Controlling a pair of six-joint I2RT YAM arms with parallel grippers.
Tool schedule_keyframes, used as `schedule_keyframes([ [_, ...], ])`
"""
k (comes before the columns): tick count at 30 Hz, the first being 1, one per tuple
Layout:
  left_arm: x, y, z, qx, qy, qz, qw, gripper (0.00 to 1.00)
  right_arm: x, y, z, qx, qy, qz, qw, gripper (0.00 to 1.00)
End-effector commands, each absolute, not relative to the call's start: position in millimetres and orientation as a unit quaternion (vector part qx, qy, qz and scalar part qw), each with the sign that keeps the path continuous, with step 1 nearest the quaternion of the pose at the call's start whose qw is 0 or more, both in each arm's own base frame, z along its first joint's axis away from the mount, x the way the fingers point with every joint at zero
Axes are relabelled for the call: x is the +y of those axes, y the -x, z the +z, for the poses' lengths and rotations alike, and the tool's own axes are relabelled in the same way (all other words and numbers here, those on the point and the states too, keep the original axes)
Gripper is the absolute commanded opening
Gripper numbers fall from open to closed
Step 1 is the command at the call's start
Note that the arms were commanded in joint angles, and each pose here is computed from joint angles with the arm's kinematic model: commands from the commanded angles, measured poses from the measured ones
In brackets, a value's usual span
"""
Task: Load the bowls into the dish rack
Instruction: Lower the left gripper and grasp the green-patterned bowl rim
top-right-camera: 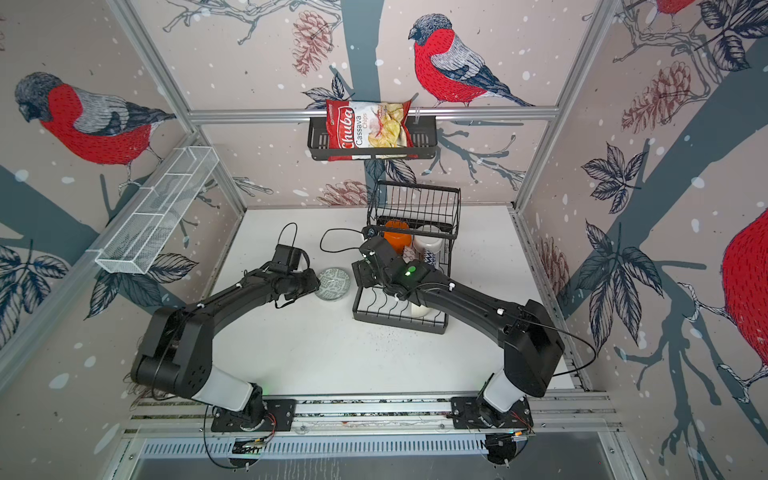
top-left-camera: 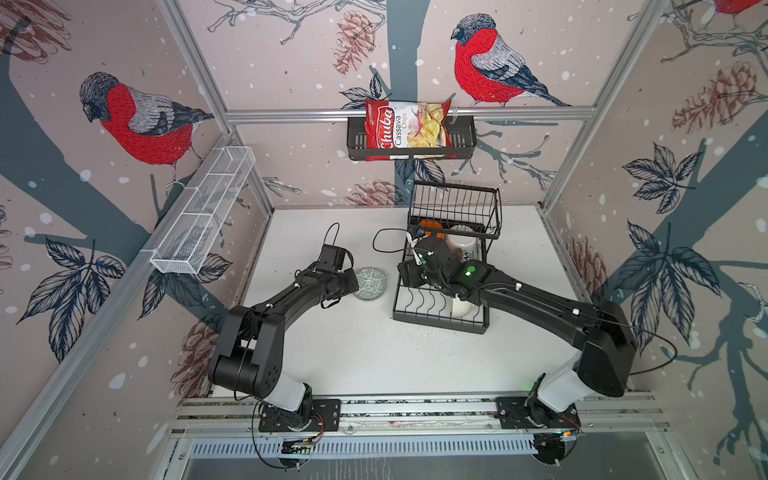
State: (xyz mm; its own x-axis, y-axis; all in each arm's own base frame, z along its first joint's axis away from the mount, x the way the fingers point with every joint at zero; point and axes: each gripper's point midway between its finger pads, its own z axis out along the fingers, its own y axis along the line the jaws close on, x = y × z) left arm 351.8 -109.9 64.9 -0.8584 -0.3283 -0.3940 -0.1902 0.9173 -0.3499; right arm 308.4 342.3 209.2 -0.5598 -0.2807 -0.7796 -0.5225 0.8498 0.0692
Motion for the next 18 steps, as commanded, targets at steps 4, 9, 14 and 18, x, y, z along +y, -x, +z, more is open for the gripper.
schedule_keyframes([
  [4, -107.7, -351.1, 53.8, 0.957, 0.134, -0.134, 0.219, 0.39, 345.2, -310.0, 213.6, 0.866, 0.223, 0.158, 0.418, 0.81],
  [9, -110.8, -352.2, 46.1, 0.959, 0.132, -0.134, 0.213, 0.30, 343.6, -311.0, 212.4, 0.867, 0.221, 0.155, 0.419, 0.80],
  [14, -112.0, -352.0, 46.3, 0.959, 0.130, -0.134, 0.215, 0.20, 343.1, -310.7, 210.3, 0.868, 0.221, 0.154, 0.417, 0.80],
  [18, -112.9, -351.5, 47.7, 0.958, 0.130, -0.137, 0.216, 0.12, 343.9, -310.7, 208.6, 0.869, 0.221, 0.154, 0.416, 0.80],
])
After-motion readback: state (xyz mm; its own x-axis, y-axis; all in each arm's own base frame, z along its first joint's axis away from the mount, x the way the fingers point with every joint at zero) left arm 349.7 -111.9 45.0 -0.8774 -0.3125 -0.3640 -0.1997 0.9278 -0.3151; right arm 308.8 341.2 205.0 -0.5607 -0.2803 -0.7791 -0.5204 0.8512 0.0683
